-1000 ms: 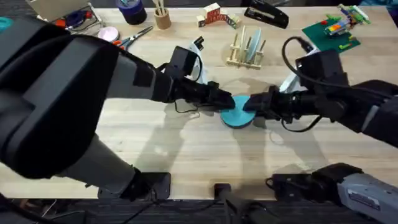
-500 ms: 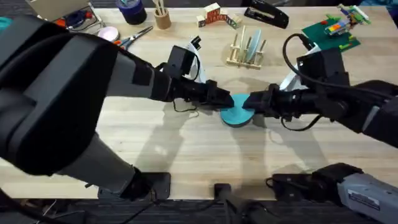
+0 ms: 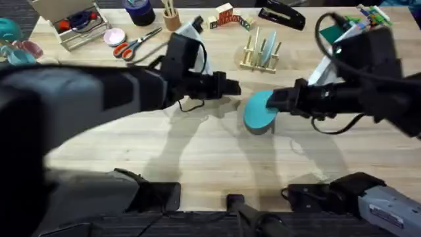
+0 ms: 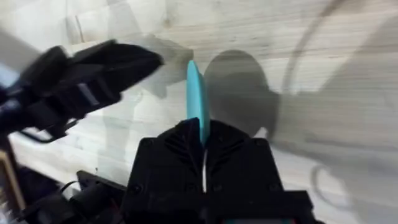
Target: Pick up the plates from the table one by one and place each into a slot on the dish rack.
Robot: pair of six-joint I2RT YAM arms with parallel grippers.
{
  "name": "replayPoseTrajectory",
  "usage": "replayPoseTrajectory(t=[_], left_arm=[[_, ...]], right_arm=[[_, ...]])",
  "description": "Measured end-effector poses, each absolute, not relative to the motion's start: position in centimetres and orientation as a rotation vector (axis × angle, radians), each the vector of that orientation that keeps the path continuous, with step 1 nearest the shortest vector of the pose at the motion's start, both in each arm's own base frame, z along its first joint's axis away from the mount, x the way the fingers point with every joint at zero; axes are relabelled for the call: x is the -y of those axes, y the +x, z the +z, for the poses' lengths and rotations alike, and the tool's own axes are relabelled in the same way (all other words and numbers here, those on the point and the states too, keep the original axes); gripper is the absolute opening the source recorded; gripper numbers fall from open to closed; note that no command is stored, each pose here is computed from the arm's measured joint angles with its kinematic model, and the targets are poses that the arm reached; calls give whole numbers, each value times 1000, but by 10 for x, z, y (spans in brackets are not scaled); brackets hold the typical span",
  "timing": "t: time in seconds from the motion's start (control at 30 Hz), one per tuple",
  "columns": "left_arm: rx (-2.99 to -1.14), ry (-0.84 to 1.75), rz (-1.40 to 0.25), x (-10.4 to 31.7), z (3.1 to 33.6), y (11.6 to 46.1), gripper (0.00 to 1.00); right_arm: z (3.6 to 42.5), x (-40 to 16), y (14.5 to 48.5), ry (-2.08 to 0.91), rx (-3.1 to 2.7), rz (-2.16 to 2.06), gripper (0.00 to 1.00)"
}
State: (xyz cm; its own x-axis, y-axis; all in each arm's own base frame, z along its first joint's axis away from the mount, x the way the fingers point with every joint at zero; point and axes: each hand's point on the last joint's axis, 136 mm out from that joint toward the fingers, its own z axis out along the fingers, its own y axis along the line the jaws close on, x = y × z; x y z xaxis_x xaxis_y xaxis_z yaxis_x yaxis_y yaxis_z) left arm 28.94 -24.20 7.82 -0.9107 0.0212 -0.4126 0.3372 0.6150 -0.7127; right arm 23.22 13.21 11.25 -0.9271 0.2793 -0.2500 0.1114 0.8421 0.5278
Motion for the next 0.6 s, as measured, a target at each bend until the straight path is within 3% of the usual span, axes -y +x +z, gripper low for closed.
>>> replayPoseTrajectory(t=[0.23,0.37,0.6], left_arm=[[-2544,241,-944,206,102,273,38],[-2628,274,-704,178,113,266,38],[-2647,408,-308,136,160,272,38]], right_arm=[[158,-111,239,256,-2688,551,32],[186,-99,244,228,-2652,449,32],[228,-80,247,214,-2613,305,32]])
